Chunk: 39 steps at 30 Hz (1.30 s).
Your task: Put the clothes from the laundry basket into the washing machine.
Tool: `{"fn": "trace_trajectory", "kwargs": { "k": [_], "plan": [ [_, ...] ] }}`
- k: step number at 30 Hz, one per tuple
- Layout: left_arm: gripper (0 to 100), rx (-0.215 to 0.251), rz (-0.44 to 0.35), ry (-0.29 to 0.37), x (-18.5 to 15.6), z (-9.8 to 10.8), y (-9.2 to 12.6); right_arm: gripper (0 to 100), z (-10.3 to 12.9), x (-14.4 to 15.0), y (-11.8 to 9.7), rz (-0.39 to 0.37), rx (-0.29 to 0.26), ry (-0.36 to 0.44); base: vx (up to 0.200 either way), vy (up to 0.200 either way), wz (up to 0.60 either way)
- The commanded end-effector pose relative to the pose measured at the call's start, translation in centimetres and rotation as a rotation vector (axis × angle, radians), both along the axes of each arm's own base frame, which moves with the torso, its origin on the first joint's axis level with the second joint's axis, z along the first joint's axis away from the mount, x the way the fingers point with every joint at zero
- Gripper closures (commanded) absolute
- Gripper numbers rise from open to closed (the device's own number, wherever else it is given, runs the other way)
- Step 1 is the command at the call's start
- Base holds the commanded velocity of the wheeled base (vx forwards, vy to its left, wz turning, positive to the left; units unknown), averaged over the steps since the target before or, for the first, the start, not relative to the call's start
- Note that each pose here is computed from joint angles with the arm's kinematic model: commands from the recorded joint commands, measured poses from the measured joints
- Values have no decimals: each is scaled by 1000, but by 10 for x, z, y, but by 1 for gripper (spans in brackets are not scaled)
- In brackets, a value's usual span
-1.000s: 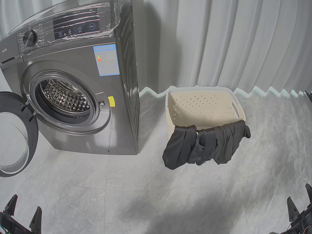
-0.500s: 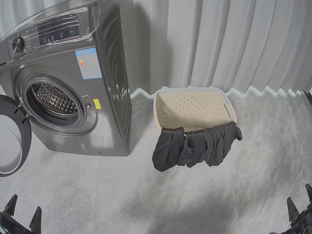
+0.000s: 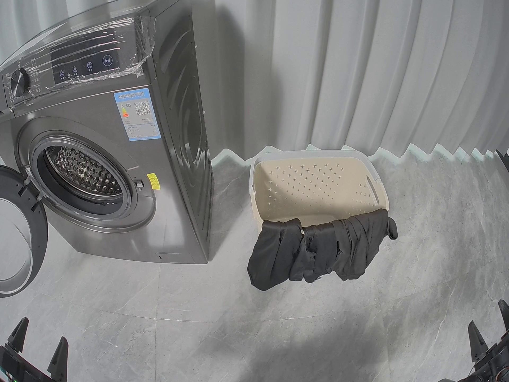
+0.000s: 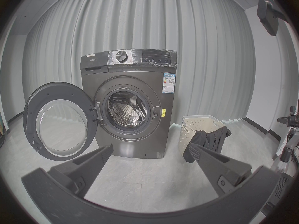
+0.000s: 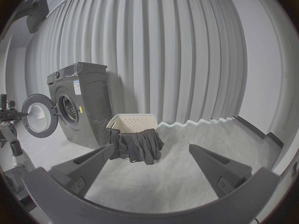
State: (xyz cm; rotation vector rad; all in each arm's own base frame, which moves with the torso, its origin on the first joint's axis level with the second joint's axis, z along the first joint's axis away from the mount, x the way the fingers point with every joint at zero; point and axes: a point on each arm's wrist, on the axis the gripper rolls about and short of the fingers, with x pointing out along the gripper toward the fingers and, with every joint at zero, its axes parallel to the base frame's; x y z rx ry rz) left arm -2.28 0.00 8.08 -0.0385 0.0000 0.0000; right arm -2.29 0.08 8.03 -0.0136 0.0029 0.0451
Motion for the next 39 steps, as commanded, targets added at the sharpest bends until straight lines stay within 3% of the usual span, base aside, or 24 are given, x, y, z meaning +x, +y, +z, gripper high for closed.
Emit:
{"fn": "trace_trajectory", "kwargs": {
  "k": [1, 16, 39],
  "plan": [
    [0, 0, 0, 0, 0, -5, 0, 0, -5, 0, 0, 1, 0, 0, 0, -200, 0],
    [0, -1, 0, 0, 0, -5, 0, 0, -5, 0, 0, 1, 0, 0, 0, -200, 0],
    [0, -1, 0, 0, 0, -5, 0, 0, -5, 0, 0, 1, 0, 0, 0, -17, 0]
  ]
}}
